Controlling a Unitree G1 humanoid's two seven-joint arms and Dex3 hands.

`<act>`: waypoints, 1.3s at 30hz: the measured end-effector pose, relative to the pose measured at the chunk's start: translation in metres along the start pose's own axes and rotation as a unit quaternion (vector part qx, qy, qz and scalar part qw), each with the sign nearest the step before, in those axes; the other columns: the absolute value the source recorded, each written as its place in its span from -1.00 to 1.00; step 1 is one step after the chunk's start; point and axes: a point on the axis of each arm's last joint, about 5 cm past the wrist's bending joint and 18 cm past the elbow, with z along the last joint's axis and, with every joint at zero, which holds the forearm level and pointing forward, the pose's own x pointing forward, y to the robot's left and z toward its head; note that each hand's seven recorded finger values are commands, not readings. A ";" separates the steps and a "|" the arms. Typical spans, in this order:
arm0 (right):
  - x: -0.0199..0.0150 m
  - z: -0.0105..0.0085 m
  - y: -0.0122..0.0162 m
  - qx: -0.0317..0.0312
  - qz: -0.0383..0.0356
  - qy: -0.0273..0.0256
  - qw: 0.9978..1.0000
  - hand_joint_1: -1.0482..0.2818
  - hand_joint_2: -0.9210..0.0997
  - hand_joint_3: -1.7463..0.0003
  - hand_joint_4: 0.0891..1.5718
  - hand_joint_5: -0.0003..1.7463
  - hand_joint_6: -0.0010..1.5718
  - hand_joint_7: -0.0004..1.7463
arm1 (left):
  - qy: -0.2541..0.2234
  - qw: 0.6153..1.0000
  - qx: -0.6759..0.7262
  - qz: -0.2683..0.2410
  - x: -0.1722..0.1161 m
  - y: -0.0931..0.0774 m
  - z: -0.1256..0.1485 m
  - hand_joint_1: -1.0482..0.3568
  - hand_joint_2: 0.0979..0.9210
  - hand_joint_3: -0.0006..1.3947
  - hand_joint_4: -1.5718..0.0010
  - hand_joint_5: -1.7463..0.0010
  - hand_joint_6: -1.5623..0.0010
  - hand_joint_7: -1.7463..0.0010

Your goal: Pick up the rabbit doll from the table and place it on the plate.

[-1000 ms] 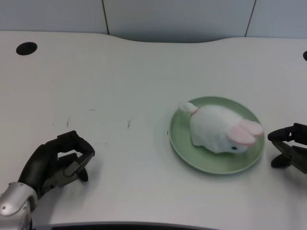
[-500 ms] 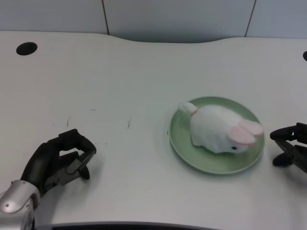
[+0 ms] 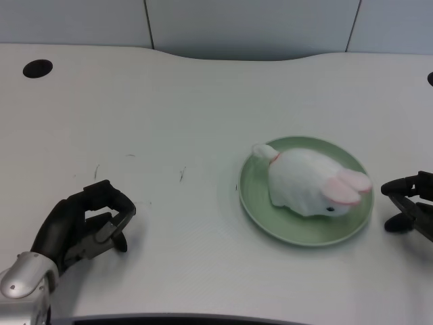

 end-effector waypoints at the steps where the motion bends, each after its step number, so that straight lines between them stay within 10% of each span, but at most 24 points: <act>1: 0.0000 0.0000 -0.0001 0.000 0.001 0.000 1.000 -0.57 -1.00 0.87 0.16 0.08 0.16 -0.19 | 0.000 1.000 -0.001 0.000 0.000 0.000 0.000 -0.23 1.00 -0.35 0.14 -1.00 0.36 -0.82; 39: -0.0004 -0.0002 -0.0013 -0.008 -0.004 0.000 1.000 -0.56 -1.00 0.86 0.14 0.12 0.14 -0.15 | 0.005 1.000 0.003 -0.001 0.003 0.000 0.001 -0.25 1.00 -0.36 0.14 -1.00 0.37 -0.84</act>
